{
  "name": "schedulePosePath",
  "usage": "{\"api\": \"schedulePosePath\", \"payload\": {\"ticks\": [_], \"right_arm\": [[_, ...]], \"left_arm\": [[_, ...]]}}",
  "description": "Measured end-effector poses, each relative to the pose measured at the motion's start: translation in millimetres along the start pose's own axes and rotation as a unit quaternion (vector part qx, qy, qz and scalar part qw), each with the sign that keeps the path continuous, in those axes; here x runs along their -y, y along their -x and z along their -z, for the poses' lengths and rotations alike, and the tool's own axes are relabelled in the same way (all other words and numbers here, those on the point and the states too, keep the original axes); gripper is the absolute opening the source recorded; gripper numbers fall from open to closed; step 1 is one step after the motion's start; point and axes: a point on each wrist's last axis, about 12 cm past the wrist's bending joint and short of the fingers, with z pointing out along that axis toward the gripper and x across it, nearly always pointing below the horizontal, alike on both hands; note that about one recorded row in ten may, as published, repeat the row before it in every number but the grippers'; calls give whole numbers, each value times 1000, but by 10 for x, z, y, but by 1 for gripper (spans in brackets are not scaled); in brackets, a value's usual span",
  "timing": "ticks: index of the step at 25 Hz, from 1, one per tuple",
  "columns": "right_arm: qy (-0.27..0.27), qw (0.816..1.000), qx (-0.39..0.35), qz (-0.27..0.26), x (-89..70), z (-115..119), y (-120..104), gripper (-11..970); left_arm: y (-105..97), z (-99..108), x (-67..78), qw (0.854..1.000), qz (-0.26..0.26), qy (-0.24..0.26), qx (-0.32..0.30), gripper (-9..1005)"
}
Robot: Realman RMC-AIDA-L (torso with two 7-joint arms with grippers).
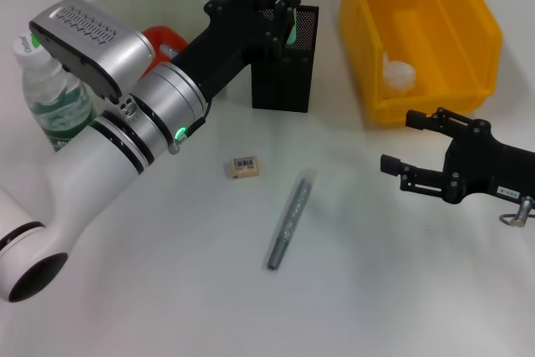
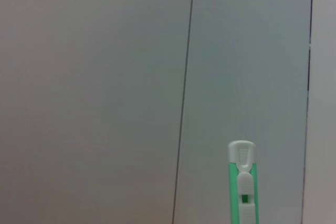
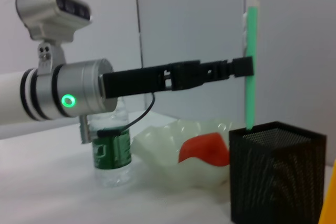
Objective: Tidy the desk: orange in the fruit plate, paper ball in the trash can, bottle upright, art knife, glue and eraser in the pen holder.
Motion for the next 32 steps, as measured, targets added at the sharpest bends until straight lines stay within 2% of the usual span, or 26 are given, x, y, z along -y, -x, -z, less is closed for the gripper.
{"api": "schedulePosePath", "payload": {"ticks": [8, 16, 18, 22, 32], "right_arm": [[-32, 999, 41, 10, -75, 32, -62, 816], [-28, 999, 40, 10, -90, 28, -71, 816], [-28, 999, 40, 10, -90, 27, -71, 816], [-28, 999, 40, 9, -91, 26, -69, 816], [-27, 999, 40, 8, -91, 26, -69, 816]], "left_arm": [[-28, -9, -20, 1000, 11, 20, -10, 274], [-30, -17, -26, 1000, 12, 23, -12, 281], [-15, -122, -54, 999, 12, 33, -29, 283], [-17, -168, -65, 998, 11, 36, -41, 287], [-12, -184, -60, 998, 17, 37, -41, 297]]}}
